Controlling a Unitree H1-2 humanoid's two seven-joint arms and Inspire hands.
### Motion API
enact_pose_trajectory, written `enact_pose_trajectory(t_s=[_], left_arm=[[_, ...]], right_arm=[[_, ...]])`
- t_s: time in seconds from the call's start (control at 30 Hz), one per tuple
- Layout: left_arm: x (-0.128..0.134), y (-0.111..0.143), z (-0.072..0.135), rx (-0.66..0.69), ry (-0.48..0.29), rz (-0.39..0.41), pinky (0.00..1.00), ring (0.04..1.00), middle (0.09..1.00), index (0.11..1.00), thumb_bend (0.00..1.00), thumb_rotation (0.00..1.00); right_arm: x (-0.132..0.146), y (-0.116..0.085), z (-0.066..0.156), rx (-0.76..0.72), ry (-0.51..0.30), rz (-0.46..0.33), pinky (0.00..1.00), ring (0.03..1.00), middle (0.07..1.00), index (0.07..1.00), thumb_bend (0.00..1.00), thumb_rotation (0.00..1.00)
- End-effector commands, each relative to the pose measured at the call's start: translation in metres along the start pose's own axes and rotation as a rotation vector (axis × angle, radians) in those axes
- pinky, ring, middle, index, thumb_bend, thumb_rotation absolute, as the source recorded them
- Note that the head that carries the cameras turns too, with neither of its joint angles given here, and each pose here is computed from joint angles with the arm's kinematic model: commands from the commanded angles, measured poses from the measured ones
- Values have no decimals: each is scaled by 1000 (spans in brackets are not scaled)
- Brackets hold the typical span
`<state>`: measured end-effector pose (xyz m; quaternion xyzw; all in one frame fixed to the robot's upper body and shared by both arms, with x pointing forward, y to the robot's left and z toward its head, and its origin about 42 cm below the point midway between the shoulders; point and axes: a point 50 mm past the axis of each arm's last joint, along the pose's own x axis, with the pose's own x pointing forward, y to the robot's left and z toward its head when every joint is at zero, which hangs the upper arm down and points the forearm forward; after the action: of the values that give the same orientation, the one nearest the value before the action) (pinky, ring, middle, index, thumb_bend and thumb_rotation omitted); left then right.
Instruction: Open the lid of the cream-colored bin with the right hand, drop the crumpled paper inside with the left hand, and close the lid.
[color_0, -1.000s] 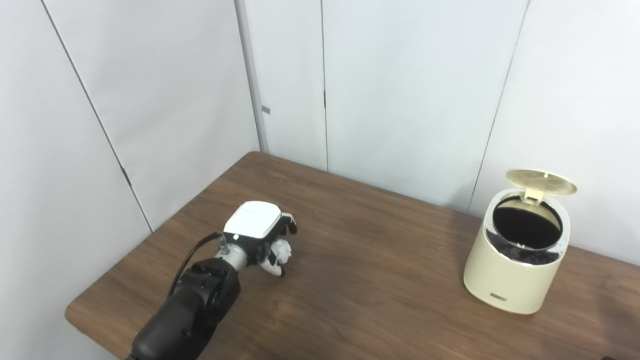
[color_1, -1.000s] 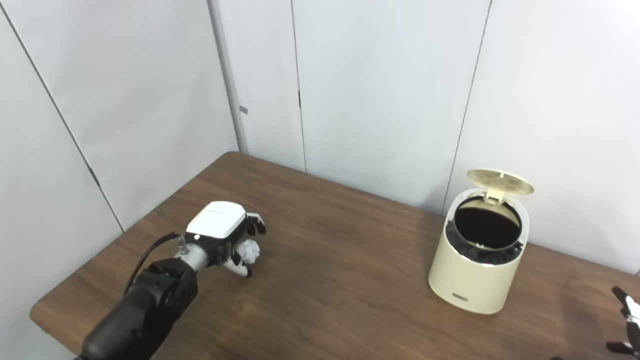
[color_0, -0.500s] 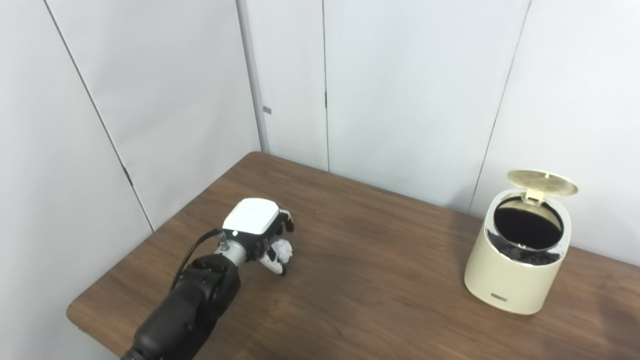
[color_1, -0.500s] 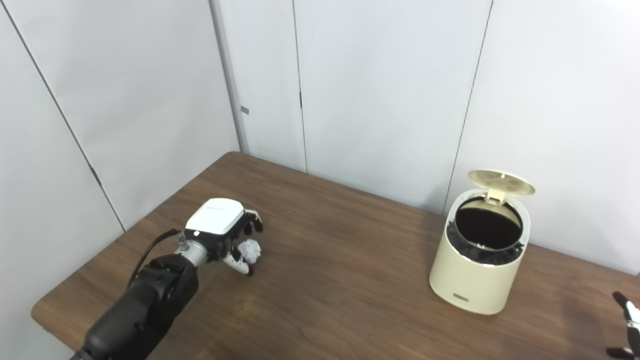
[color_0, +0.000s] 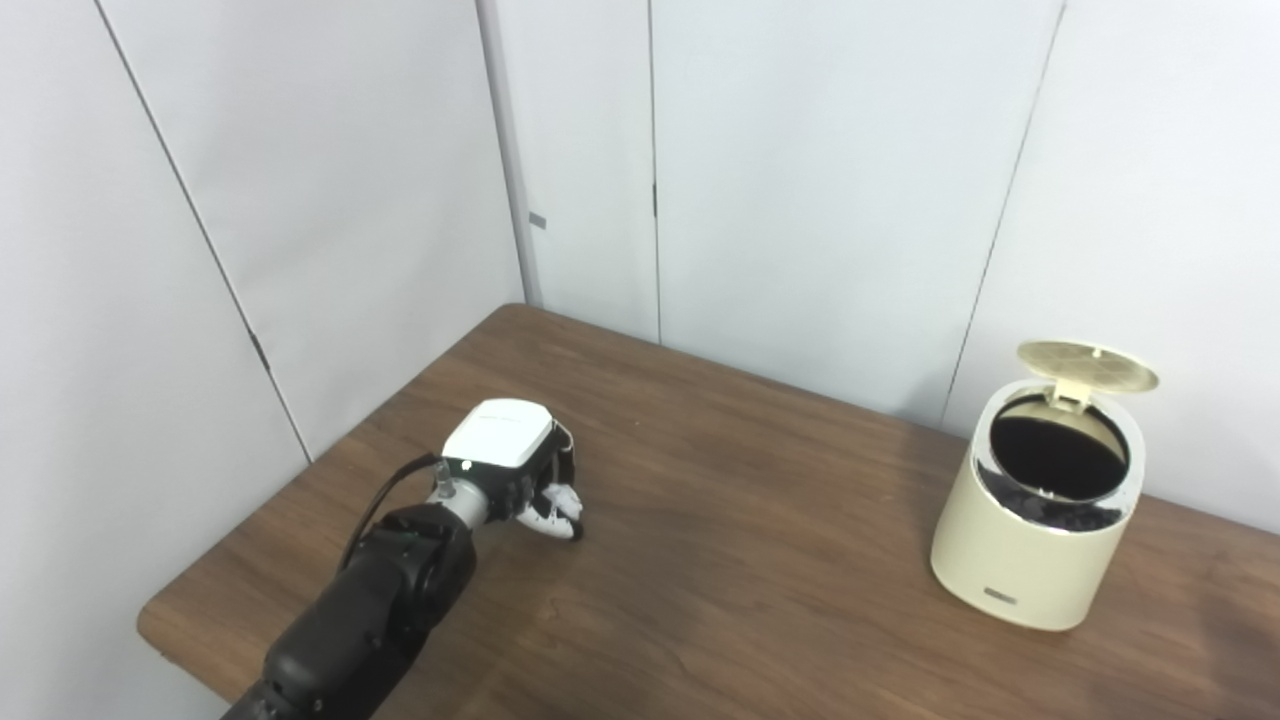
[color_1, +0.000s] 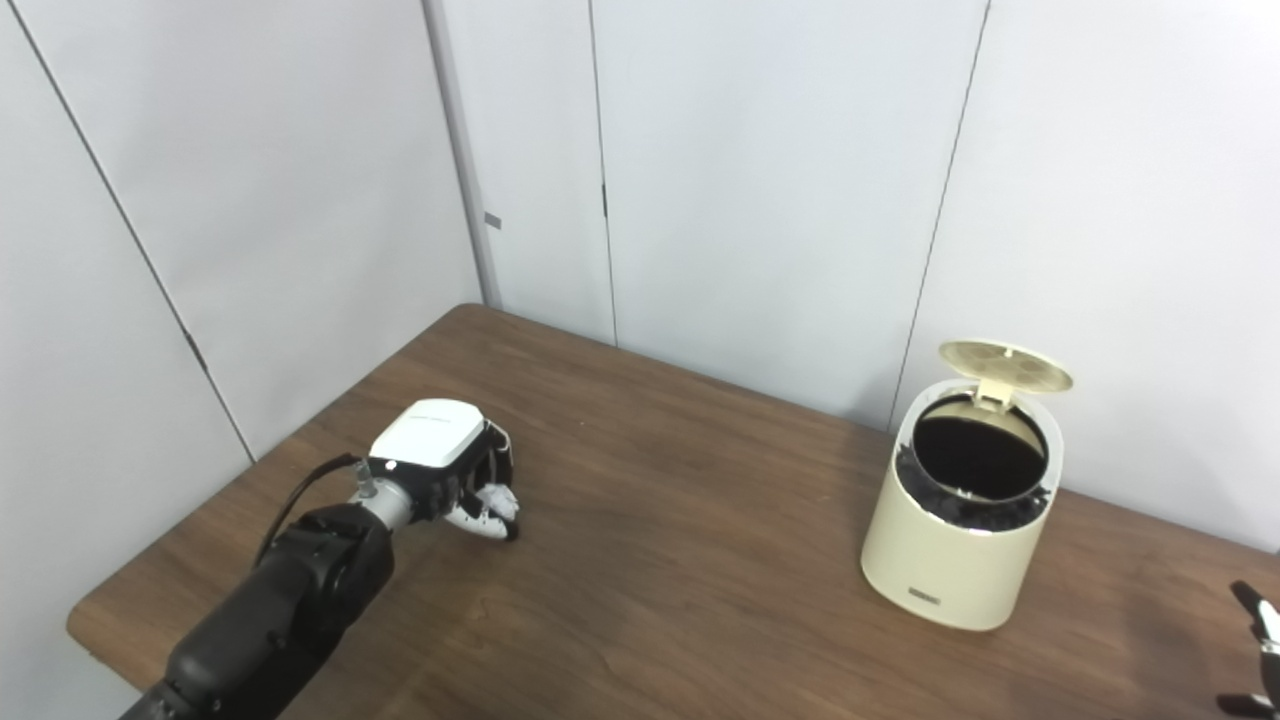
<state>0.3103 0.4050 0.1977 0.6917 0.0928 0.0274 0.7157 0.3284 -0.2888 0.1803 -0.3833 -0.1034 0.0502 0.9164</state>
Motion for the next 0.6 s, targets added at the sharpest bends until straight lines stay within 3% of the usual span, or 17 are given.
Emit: enact_pose_trajectory(t_s=[0.0, 0.17, 0.23, 0.33, 0.43, 0.5, 0.57], left_arm=[[3, -10, -5, 36, 13, -41, 374, 396, 488, 518, 502, 0], [3, -16, -3, 48, -1, -56, 368, 394, 489, 517, 502, 0], [3, -18, -3, 45, -14, -52, 330, 374, 464, 527, 500, 0], [4, -21, -3, 44, -18, -51, 291, 360, 451, 530, 498, 0], [4, -21, -2, 53, -27, -47, 331, 382, 479, 522, 501, 0], [4, -19, 0, 48, -34, -44, 304, 365, 457, 529, 498, 0], [4, -16, -1, 47, -39, -37, 306, 360, 461, 531, 497, 0]], right_arm=[[7, -20, 13, -37, -75, -46, 745, 975, 1000, 999, 814, 637], [7, -21, 15, -45, -77, -47, 815, 974, 1000, 1000, 797, 635], [6, -21, 15, -48, -78, -47, 744, 960, 1000, 1000, 799, 632], [6, -21, 16, -48, -83, -46, 729, 957, 1000, 1000, 799, 635], [7, -20, 16, -43, -82, -46, 691, 947, 1000, 997, 796, 623], [7, -20, 16, -46, -81, -46, 644, 946, 1000, 993, 800, 623], [7, -20, 16, -48, -81, -47, 666, 950, 1000, 991, 801, 623]])
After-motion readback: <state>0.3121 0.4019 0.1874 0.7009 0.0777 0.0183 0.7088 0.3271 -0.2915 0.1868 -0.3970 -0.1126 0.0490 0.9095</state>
